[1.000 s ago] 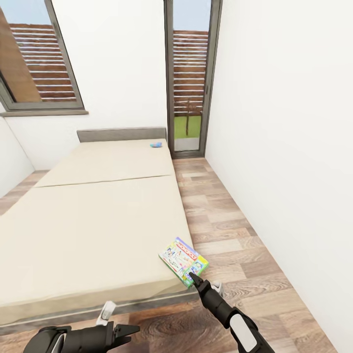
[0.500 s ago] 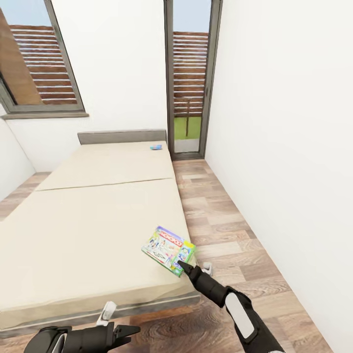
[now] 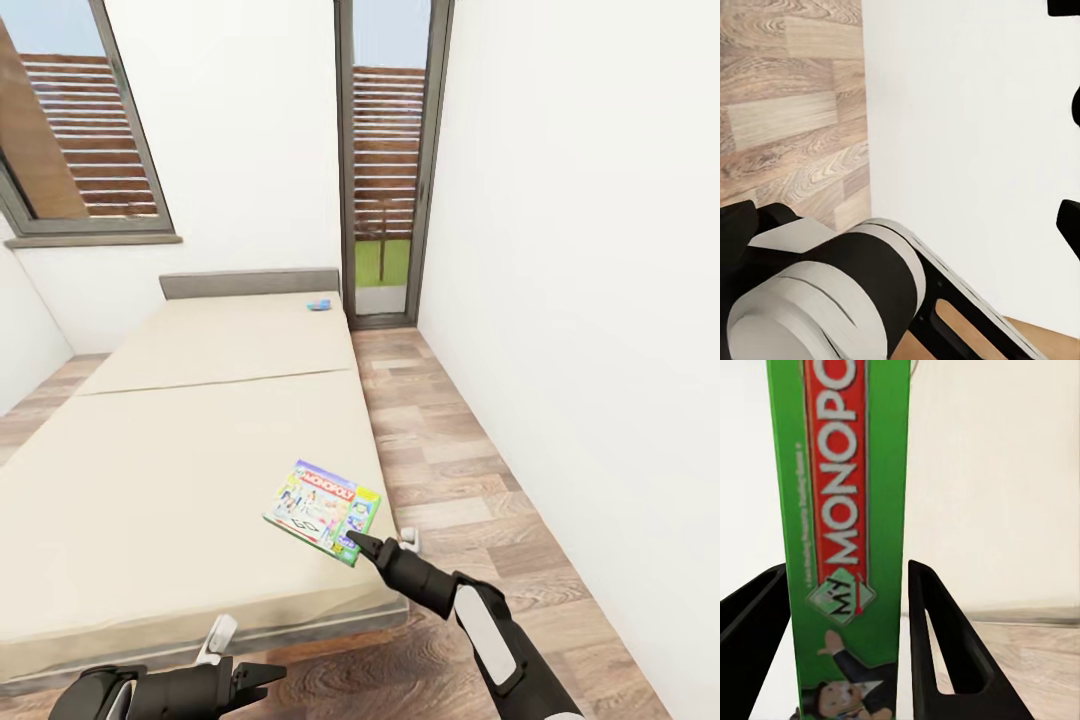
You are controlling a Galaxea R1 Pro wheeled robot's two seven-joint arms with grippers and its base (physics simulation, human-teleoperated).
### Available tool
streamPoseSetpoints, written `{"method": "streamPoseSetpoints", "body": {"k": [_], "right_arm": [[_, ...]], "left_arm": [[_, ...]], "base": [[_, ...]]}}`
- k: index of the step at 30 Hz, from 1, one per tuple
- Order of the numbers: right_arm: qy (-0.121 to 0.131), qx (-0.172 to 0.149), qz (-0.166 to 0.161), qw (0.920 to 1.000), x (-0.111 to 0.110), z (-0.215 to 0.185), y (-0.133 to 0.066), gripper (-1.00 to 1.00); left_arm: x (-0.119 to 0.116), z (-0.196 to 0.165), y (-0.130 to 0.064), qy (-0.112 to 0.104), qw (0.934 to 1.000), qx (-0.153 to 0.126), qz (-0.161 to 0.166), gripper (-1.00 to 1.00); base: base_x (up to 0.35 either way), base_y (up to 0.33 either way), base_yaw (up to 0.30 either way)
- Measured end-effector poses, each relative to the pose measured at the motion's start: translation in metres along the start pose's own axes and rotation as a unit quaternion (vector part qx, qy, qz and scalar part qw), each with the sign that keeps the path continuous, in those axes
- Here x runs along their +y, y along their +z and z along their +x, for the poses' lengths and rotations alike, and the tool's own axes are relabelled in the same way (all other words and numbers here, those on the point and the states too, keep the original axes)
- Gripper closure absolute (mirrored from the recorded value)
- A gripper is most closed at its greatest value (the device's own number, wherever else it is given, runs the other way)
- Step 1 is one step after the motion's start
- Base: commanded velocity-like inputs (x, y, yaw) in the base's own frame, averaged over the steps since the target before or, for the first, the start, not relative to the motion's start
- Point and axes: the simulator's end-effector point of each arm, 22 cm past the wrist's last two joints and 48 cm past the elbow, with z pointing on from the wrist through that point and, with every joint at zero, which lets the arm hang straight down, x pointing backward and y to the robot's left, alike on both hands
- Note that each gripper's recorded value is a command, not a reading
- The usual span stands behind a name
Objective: Put all the toys in the child's room - the three board games (two on the bed and one on the table), the two jigsaw puzzles on the table, and the tennis ball on the table - inside the toy box on the table in the child's room.
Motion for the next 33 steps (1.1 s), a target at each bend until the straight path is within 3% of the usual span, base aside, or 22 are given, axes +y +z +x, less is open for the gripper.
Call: {"method": "streamPoseSetpoints", "body": {"k": [27, 31, 32, 33], "right_arm": [[-0.005, -0.002, 0.003, 1.0000, 0.052, -0.019, -0.005, 1.00], [-0.011, 0.003, 0.032, 0.9994, 0.052, -0.023, -0.006, 1.00], [-0.013, 0.006, 0.062, 0.9980, 0.043, -0.025, -0.008, 1.00], [-0.011, 0.005, 0.069, 0.9976, 0.043, -0.026, -0.009, 1.00]], "left_arm": [[-0.047, -0.008, -0.020, -0.001, 1.0000, -0.001, 0.000, -1.00], [-0.054, -0.009, -0.023, -0.001, 1.0000, -0.001, 0.001, -1.00], [-0.055, -0.009, -0.024, -0.001, 1.0000, -0.001, 0.001, -1.00], [-0.057, -0.009, -0.025, -0.001, 1.0000, -0.001, 0.001, -1.00]], "base": [[0.000, 0.000, 0.000], [0.000, 0.000, 0.000], [0.000, 0.000, 0.000], [0.000, 0.000, 0.000]]}}
